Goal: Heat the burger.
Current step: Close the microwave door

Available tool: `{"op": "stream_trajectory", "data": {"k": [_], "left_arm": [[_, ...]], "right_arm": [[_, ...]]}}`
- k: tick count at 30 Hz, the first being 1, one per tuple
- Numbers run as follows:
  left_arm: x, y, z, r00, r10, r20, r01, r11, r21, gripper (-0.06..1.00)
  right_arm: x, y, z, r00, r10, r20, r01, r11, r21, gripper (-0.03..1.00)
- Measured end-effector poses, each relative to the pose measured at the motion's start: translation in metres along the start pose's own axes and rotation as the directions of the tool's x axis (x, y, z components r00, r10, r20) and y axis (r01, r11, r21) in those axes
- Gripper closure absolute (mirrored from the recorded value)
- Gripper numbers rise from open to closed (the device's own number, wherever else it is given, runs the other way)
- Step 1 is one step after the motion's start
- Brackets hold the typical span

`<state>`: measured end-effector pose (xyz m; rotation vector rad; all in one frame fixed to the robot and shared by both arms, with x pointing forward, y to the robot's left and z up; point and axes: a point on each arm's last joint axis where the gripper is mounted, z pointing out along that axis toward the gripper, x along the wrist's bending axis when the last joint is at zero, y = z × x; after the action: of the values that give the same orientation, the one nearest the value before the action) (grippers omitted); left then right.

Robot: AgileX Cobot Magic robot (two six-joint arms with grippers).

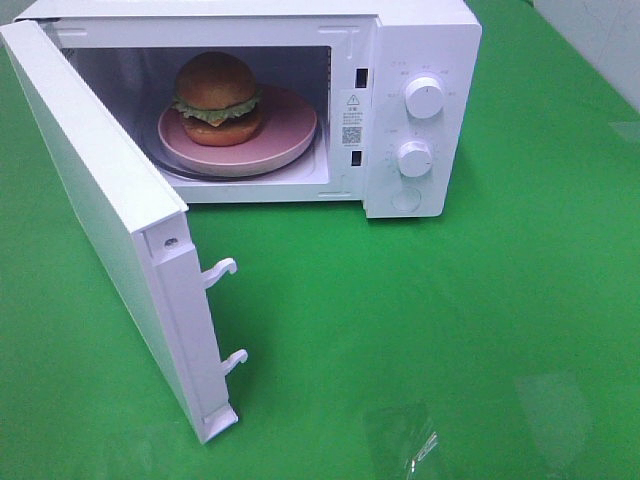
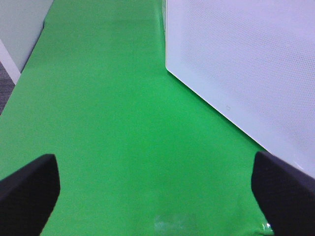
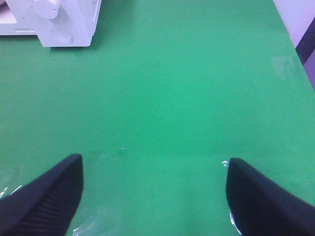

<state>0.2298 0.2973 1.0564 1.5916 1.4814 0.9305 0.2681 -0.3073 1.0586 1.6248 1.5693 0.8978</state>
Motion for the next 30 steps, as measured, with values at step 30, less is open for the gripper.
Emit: {"op": "stream_trajectory", "data": {"k": [30], "left_arm": [[0.0,0.0,0.0,1.0,0.0,0.0,0.0,1.0,0.0,-0.03]], "right_arm": [[0.0,-0.016,-0.026,0.997,-0.062,-0.043,0.055,0.985,-0.165,0.2]]}}
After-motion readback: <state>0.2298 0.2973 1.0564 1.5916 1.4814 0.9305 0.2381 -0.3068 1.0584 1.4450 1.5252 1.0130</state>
